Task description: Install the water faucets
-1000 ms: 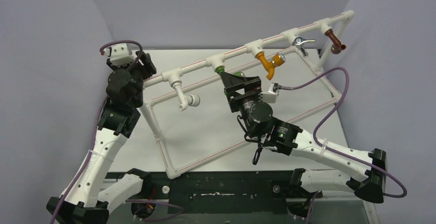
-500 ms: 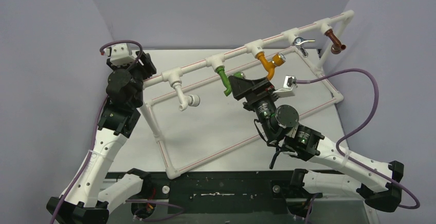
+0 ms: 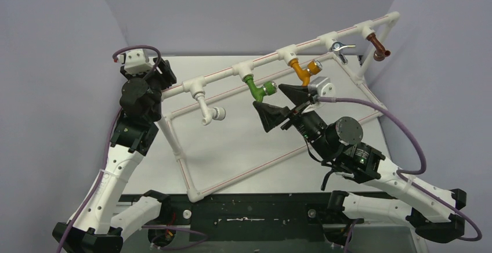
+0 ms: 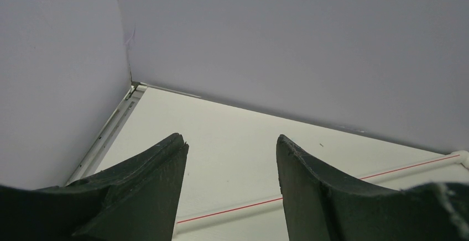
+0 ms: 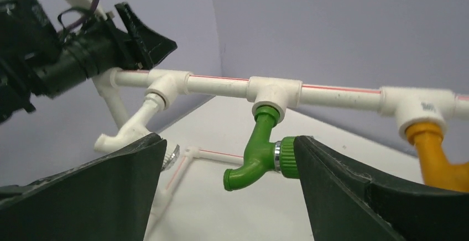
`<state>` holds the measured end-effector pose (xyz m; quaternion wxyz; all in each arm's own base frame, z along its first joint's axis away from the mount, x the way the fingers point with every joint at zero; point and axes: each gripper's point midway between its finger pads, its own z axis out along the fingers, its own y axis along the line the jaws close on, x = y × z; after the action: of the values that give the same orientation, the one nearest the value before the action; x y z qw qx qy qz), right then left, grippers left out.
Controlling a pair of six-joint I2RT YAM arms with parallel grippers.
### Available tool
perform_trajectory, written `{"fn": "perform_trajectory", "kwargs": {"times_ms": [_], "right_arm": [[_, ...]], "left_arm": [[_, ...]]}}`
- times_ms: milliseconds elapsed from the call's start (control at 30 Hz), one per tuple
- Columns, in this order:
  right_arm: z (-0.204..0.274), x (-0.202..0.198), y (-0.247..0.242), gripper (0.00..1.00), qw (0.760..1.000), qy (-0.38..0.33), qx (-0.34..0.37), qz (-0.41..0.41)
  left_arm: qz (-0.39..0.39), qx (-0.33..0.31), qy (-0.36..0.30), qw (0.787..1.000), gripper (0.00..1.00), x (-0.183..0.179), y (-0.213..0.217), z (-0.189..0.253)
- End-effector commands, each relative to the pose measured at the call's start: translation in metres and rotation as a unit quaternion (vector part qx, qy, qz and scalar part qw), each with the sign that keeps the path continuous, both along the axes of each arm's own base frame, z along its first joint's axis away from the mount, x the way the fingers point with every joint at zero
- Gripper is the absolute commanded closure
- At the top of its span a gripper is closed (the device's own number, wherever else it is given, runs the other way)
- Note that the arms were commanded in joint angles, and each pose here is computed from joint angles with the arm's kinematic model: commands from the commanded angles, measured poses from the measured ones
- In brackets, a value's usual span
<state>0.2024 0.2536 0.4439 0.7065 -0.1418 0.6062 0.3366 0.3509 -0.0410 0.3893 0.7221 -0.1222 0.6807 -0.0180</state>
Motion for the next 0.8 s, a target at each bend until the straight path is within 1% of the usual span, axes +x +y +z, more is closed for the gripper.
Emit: {"fn": "perform_trajectory", "kwargs": {"times_ms": [0, 33, 67, 133, 200, 267, 333, 533, 633, 767], "right_arm": [[0.018, -0.015, 0.001, 0.12, 0.967, -0.190, -0.168, 0.037], [0.021, -0.016, 0.000, 0.12, 0.957, -0.218, -0.191, 0.034], [0.014, -0.017, 0.002, 0.12, 0.938, -0.249, -0.238, 0.040], [0.007, -0.018, 0.002, 0.12, 0.902, -0.303, -0.303, 0.044], [0.000, -0.018, 0.003, 0.12, 0.865, -0.349, -0.356, 0.046], [-0.008, -0.016, 0.002, 0.11, 0.832, -0.380, -0.403, 0.043], [-0.013, -0.012, 0.002, 0.12, 0.802, -0.400, -0.441, 0.040], [-0.020, 0.004, -0.002, 0.13, 0.730, -0.437, -0.525, -0.009], [-0.031, 0.017, -0.006, 0.14, 0.682, -0.443, -0.580, -0.045], [-0.040, 0.021, 0.002, 0.15, 0.633, -0.462, -0.617, -0.069]], "left_arm": [[-0.024, 0.066, 0.158, 0.985, 0.42, -0.009, -0.005, -0.093], [-0.024, 0.066, 0.158, 0.985, 0.42, -0.009, -0.005, -0.093], [-0.024, 0.066, 0.158, 0.985, 0.42, -0.009, -0.005, -0.093], [-0.026, 0.065, 0.158, 0.985, 0.42, -0.009, -0.006, -0.093], [-0.026, 0.066, 0.158, 0.985, 0.42, -0.009, -0.006, -0.092], [-0.026, 0.066, 0.158, 0.985, 0.42, -0.009, -0.006, -0.093], [-0.027, 0.066, 0.159, 0.985, 0.42, -0.008, -0.006, -0.093], [-0.025, 0.067, 0.159, 0.985, 0.42, -0.008, -0.006, -0.093], [-0.026, 0.067, 0.160, 0.984, 0.42, -0.008, -0.006, -0.094], [-0.025, 0.067, 0.163, 0.984, 0.42, -0.007, -0.006, -0.096]]}}
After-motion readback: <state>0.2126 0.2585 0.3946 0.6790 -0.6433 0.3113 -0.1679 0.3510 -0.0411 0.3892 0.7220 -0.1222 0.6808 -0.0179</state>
